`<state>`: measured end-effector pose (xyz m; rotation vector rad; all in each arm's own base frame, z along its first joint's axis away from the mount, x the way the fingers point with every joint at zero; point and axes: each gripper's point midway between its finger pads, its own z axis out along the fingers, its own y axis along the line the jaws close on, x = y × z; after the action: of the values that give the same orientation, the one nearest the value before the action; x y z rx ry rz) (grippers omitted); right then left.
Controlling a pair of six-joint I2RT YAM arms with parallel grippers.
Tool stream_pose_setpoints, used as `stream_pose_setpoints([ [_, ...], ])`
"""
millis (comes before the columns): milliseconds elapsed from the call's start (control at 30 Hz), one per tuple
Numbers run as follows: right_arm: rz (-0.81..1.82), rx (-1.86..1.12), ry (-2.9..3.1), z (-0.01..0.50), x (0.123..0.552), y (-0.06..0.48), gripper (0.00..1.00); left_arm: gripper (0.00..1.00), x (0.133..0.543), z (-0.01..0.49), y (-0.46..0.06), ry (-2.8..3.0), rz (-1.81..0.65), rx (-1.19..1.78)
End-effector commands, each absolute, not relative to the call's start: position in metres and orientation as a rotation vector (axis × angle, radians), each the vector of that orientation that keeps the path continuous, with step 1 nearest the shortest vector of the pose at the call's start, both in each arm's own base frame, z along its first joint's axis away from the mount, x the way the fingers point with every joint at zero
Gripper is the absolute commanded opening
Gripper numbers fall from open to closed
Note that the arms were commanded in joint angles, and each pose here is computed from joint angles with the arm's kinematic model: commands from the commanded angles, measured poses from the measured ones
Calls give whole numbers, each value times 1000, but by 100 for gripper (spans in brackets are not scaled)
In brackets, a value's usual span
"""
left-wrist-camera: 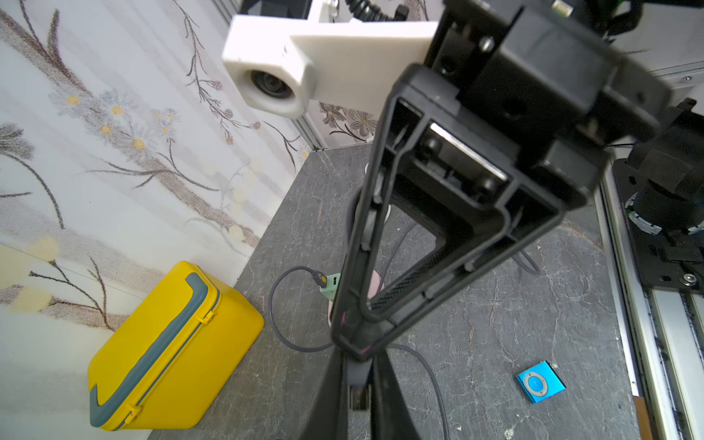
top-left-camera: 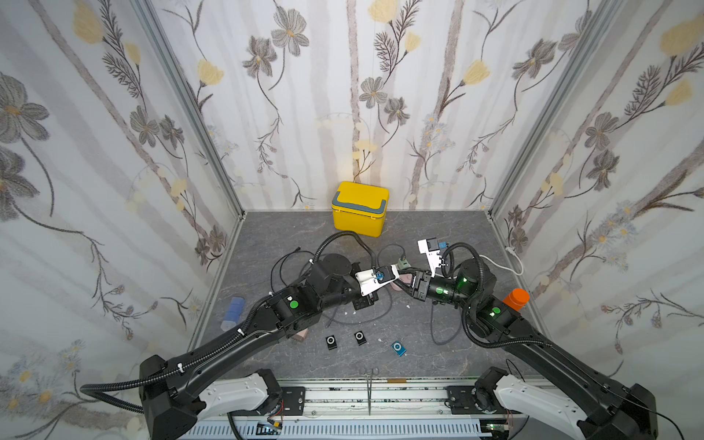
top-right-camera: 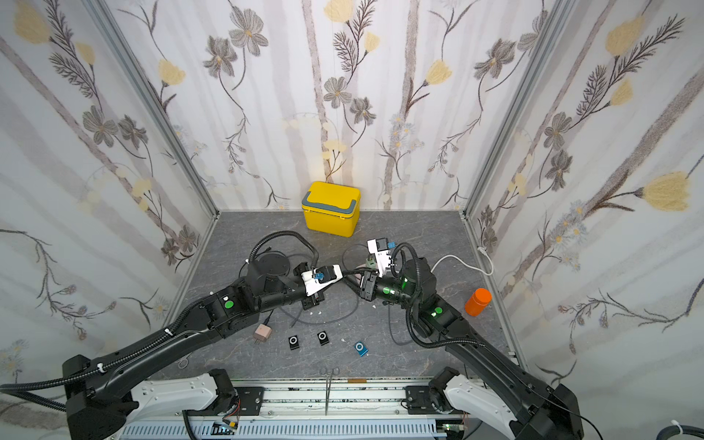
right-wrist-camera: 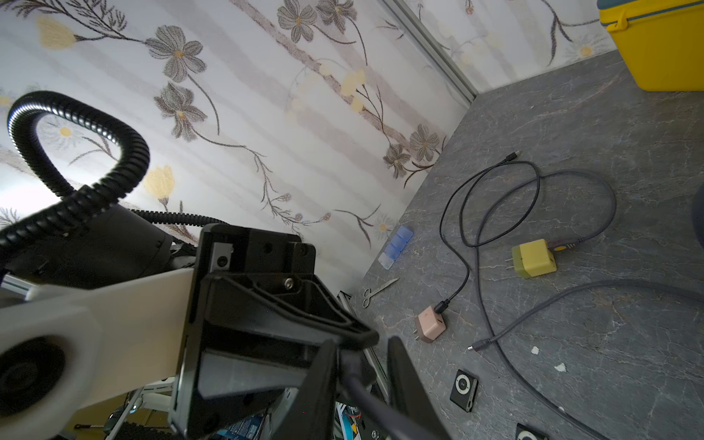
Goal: Charge mp3
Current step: Pick up the charging cable from the center of the board.
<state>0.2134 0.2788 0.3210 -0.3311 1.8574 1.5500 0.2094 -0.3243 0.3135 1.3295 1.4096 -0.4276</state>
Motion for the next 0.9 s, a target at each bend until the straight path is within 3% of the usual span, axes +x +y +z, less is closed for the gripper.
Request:
stream_pose_setpoints([
  [0,1570,-351,1811,333,211,279,19,0,204,316,-326,1378,-442,1358],
  [233,1576,-372,1816,332,208,280,0,3,204,315,-326,1376,-438,1357],
  [333,1549,-377,1828,327,208,279,0,40,213,324,-322,1392,-418,1261],
  [500,1275,-263,1851,328,236,250,0,63,227,323,-306,1574,-421,1085],
  [700,1073,-114,1896,303,272,208,0,65,212,283,-301,1807,-590,935],
  [867,976,-2,1977,260,293,178,0,57,216,221,-291,2162,-573,642],
])
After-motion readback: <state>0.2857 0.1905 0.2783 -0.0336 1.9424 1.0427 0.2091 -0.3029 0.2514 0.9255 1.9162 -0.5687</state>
